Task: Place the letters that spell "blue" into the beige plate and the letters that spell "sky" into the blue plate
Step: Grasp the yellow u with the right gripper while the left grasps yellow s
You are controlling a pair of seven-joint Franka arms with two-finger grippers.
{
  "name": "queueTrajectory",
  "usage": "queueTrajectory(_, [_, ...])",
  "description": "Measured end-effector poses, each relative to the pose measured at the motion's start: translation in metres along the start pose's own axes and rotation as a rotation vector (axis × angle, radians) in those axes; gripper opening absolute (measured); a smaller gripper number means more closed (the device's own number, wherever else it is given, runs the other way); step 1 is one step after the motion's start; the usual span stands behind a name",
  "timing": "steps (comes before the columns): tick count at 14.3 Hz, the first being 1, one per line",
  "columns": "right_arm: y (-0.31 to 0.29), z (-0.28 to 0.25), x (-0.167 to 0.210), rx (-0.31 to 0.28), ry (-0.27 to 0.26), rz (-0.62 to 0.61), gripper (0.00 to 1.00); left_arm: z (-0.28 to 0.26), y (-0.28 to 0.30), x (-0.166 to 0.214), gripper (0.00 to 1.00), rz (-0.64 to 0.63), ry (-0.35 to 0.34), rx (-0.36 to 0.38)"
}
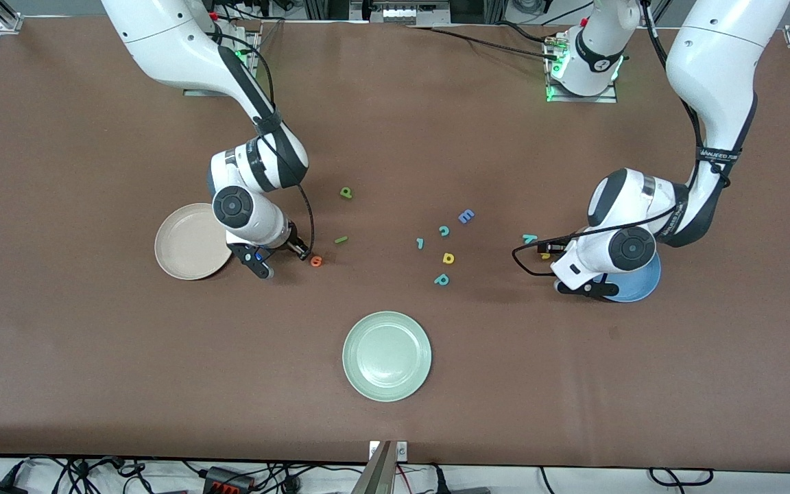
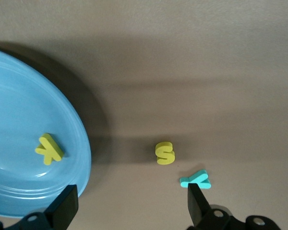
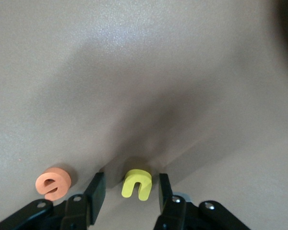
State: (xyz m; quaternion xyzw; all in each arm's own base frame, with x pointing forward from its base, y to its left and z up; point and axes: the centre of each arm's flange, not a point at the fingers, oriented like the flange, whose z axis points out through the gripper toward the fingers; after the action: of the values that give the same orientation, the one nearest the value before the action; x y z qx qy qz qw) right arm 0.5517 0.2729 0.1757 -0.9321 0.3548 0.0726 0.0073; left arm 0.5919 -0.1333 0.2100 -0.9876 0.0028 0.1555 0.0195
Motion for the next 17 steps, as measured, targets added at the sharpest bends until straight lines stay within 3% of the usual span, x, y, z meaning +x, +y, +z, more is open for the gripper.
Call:
queueTrajectory(1, [0.0,0.0,0.0,0.0,0.0,0.0,0.53,0.009,0.001,-0.001,1.0,-0.007,0.02,-0.01])
queueTrajectory(2, [0.0,0.0,-0.001,0.0,0.0,0.0,0.44,0.018,0.003,-0.002,1.0,-0.01,0.038,-0.02])
queueTrajectory(7, [-0.001,0.0,-0.002,0.001,0.0,-0.002,0.27,0.031,0.006,-0.004,0.97,-0.018,0.06,-0.034])
queueTrajectory(8, [-0.001,0.0,-0.002,0.001,0.0,-0.005,0.27,0.031,0.006,-0.004,0.92,-0.018,0.066,-0.036])
queueTrajectory(11, [-0.005,-0.007,-0.001,0.013,0.006,-0.045,0.26,0.035,0.007,-0.002,0.62,-0.018,0.083,-0.046])
queueTrajectory(14, [-0.007,-0.028,0.006,0.026,0.015,-0.105,0.26,0.044,0.009,0.001,0.6,-0.017,0.089,-0.056])
queueTrajectory(17, [0.014,-0.052,0.033,-0.034,-0.006,-0.199,0.26,0.046,0.009,0.001,0.59,-0.017,0.09,-0.058])
